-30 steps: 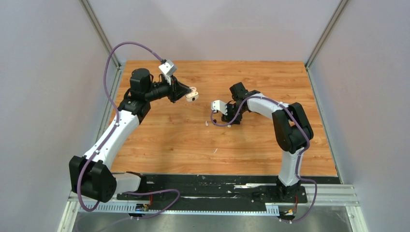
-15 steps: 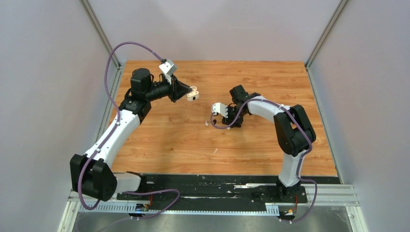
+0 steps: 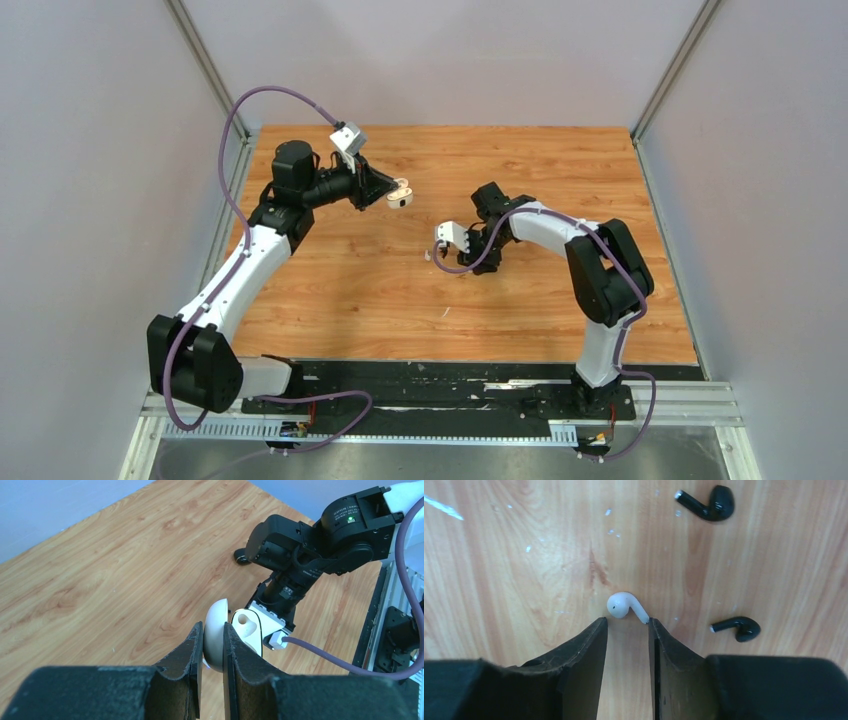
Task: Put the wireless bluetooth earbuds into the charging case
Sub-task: Adjust the earbud at the center of the board.
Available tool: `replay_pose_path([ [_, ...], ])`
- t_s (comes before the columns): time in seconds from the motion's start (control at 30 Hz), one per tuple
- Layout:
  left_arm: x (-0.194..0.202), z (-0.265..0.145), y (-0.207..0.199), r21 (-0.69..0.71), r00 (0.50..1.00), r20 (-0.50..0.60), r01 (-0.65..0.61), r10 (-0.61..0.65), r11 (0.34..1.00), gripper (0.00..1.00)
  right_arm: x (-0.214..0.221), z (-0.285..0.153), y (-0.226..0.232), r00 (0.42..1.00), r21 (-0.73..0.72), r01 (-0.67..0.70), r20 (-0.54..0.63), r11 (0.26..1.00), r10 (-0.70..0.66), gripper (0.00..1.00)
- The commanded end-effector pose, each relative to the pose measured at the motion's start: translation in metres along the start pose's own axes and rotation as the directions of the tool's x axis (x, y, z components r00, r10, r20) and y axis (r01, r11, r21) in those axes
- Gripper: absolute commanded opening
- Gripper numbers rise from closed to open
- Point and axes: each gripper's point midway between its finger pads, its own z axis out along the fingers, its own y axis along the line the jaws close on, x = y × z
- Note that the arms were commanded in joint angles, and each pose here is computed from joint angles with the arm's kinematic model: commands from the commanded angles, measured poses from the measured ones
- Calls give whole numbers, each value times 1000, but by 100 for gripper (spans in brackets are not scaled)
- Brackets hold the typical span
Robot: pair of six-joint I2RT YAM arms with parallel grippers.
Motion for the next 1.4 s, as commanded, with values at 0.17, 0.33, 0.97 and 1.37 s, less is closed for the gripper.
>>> replay_pose_path([
  [0.17, -11, -3, -3, 7, 999, 42, -27, 27, 1000, 0, -13, -2, 19, 999, -99, 11, 40, 995, -7, 37],
  [0.33, -10, -5, -4, 7, 999, 41, -25, 25, 1000, 0, -12, -4, 33, 999, -146, -21, 43, 989, 28, 37],
  [0.97, -8, -7, -8, 18, 1000, 25, -14, 13, 1000, 0, -45, -30, 29, 990, -108, -39, 130, 993, 53, 40],
  [1.37, -12, -16, -5, -15, 1000, 27, -11, 11, 1000, 0, -63, -29, -6, 977, -55, 89, 201, 995, -76, 35],
])
